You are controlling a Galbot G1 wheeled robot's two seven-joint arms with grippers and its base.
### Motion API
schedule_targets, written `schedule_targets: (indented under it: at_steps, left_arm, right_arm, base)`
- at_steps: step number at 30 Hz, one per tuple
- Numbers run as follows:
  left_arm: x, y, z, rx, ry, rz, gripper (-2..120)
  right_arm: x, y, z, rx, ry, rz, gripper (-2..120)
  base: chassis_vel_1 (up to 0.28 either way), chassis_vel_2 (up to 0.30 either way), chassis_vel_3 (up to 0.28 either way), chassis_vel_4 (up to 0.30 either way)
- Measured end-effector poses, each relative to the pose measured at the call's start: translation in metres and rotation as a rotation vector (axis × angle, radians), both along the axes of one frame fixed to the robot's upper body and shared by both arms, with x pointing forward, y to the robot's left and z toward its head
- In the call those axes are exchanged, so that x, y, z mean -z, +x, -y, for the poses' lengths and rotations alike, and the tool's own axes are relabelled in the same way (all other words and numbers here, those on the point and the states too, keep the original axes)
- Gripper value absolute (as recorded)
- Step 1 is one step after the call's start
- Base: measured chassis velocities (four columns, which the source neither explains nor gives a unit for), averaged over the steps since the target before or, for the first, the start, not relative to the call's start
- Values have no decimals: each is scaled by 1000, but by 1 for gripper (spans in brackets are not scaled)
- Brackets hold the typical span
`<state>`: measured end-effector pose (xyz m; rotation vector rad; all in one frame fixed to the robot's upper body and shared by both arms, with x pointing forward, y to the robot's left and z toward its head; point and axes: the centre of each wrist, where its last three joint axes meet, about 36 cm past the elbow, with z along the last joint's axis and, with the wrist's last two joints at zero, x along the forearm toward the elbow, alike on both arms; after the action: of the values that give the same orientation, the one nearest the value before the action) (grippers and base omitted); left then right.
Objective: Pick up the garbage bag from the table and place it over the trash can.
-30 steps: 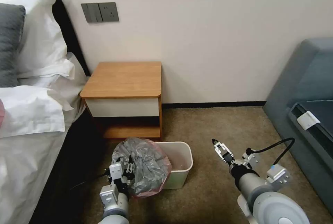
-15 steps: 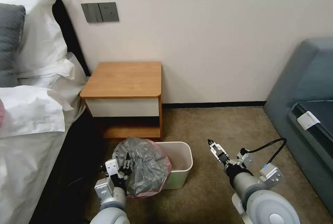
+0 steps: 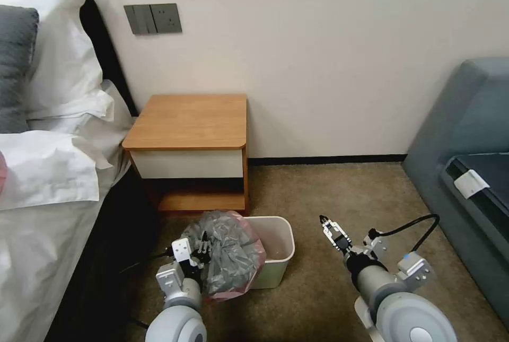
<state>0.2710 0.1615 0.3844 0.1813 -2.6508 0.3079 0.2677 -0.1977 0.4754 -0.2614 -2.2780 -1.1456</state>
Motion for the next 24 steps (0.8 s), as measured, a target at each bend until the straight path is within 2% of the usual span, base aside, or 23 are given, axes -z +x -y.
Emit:
schedule_targets:
  at_steps: [13,24]
  left_arm:
    - [6,19,0,38,22,-1,47]
    - [0,28,-4,90,37,-86,46]
  right_arm:
    - [6,2,-2,16,5,-9,100]
    - [14,6,-2,32,13,-28,100]
  base:
    - [0,0,0,0]
    - [0,0,0,0]
